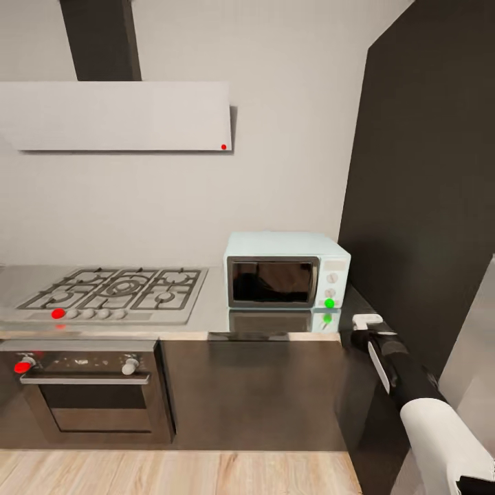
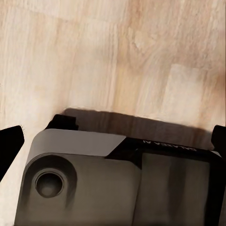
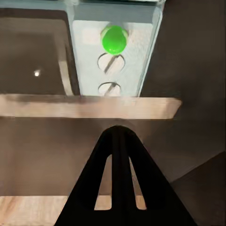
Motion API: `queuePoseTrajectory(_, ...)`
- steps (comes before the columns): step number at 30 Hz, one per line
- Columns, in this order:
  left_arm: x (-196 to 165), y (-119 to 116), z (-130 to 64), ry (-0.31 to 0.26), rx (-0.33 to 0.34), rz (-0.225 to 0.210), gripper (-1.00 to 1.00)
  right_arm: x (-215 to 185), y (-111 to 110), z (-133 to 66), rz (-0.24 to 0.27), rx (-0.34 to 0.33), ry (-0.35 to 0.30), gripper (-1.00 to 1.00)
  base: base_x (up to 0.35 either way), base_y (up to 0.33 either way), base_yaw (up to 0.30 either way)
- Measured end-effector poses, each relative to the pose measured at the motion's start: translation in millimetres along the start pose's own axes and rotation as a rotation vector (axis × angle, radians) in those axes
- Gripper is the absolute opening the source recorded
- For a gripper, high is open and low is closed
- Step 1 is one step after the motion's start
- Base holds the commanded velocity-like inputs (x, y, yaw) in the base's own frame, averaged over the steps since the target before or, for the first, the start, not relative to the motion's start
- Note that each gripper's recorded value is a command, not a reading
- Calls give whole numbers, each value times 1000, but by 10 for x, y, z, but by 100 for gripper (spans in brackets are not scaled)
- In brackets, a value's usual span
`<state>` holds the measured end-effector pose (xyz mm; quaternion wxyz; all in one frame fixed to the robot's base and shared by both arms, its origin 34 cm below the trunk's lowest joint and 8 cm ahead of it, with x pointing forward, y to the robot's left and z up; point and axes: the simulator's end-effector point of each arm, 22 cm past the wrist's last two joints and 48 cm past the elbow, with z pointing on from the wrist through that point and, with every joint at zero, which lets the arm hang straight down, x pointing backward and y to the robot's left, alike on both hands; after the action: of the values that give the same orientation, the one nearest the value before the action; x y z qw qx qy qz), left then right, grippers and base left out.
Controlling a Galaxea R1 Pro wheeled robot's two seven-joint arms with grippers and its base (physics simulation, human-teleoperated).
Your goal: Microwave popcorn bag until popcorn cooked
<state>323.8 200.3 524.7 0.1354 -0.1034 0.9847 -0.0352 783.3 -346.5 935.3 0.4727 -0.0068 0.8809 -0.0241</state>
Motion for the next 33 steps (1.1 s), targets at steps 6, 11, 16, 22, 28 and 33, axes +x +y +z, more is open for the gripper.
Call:
queuePoseTrajectory(6, -5, 16, -1, -1, -2, -2, 100, 815, 146, 206, 15, -32, 160, -100, -174, 0, 0)
queuePoseTrajectory(11, -3, 20, -2, -1, -3, -3, 100, 2038, 210, 291, 12, -31, 316, -100, -6, 0, 0)
queuePoseTrajectory(16, -2, 21, -2, -1, -3, -7, 100, 2915, 368, 128, 15, -55, 419, -100, 0, 0, 0)
queuePoseTrajectory(22, -1, 25, -2, 0, -3, -9, 100, 4985, 442, -837, -19, -62, 616, -100, 0, 0, 0)
queuePoseTrajectory(28, 7, 24, -2, 2, -4, -8, 100, 6134, 504, -1794, -12, -74, 697, -100, 0, 0, 0)
queuePoseTrajectory(33, 6, 32, -2, 2, -5, -9, 100, 6296, 539, -1957, -8, -79, 733, -100, 0, 0, 14)
